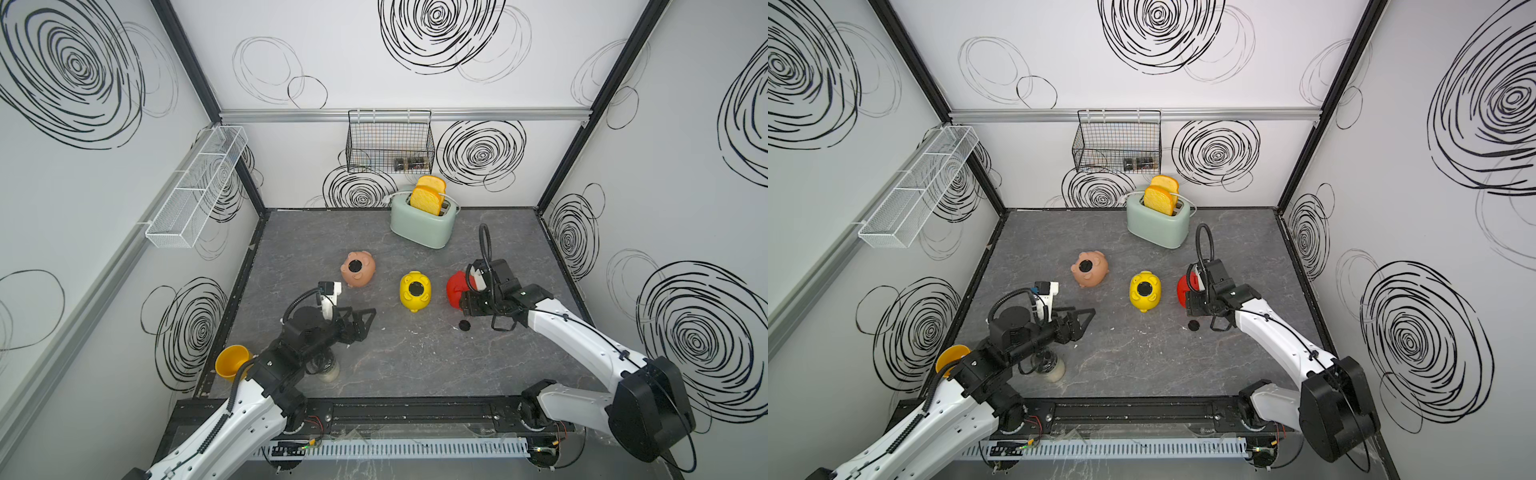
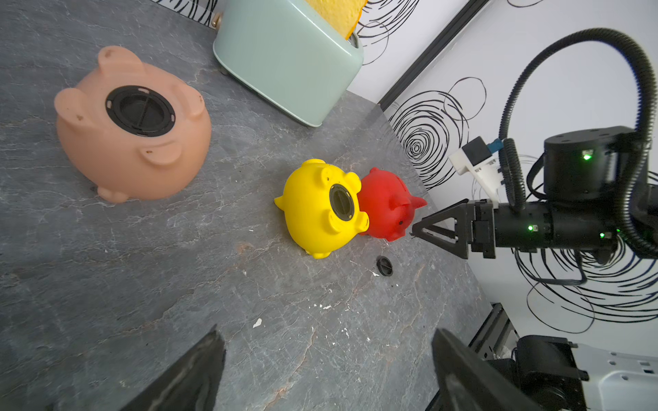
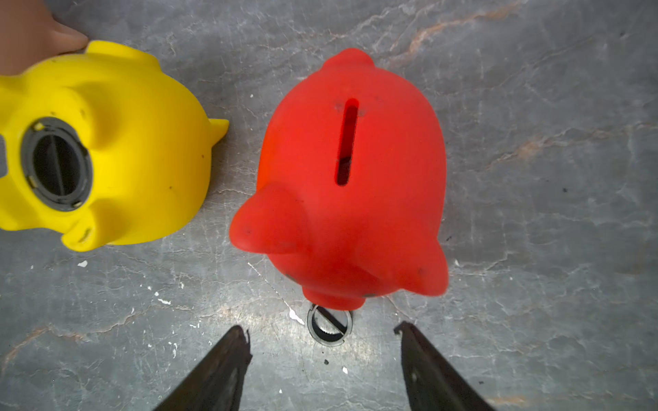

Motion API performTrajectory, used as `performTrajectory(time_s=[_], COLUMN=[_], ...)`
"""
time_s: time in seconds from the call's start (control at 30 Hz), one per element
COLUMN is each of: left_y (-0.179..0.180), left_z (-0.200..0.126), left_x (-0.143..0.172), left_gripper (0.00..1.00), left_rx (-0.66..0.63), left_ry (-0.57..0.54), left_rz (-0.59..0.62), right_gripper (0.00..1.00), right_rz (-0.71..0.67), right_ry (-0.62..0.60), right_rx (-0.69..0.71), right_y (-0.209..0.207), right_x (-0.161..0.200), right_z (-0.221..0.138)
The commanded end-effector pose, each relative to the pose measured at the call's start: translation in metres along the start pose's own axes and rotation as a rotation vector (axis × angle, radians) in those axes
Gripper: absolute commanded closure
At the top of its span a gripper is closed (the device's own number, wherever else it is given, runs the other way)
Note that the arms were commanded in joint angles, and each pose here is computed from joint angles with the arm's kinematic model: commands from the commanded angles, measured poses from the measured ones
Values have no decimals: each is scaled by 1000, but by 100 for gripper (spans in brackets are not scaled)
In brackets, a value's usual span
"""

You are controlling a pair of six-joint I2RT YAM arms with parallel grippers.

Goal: Close piggy banks
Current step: Turn over the piggy bank at the center of the board.

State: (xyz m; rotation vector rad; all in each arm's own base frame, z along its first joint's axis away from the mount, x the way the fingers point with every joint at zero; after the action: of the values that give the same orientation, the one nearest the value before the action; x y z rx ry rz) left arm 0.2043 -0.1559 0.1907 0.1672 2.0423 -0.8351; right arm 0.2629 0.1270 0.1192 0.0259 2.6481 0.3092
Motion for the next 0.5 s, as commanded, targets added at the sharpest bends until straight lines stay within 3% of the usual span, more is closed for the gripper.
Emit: performTrajectory(time_s=[0.0, 0.47], left_y=[-8, -6], left_z=[-1, -4], left_x=[-14, -13], left_gripper=[6, 6], left_rx=[23, 11], left_ry=[-43, -47], left_rz=[21, 20], right_gripper=[35, 41], right_rz=[53, 129], right_ry=[-29, -42], right_rx=[9, 19], right_y=[1, -14], right_x=[-13, -52], right_z=[7, 36])
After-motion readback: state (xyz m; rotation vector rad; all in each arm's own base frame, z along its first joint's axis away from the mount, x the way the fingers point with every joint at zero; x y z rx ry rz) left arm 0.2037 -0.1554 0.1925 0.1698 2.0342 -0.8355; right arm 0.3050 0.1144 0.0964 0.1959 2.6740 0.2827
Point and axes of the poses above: each gripper's point midway between its finger pads, its own z axis out along the fingers, its own y axis along the line the jaws close on, x = y × z, the point moved 2 cm from there along -z, back along the fingers, and after that the axes turned 8 degrees about z, right-handed, at the moved point
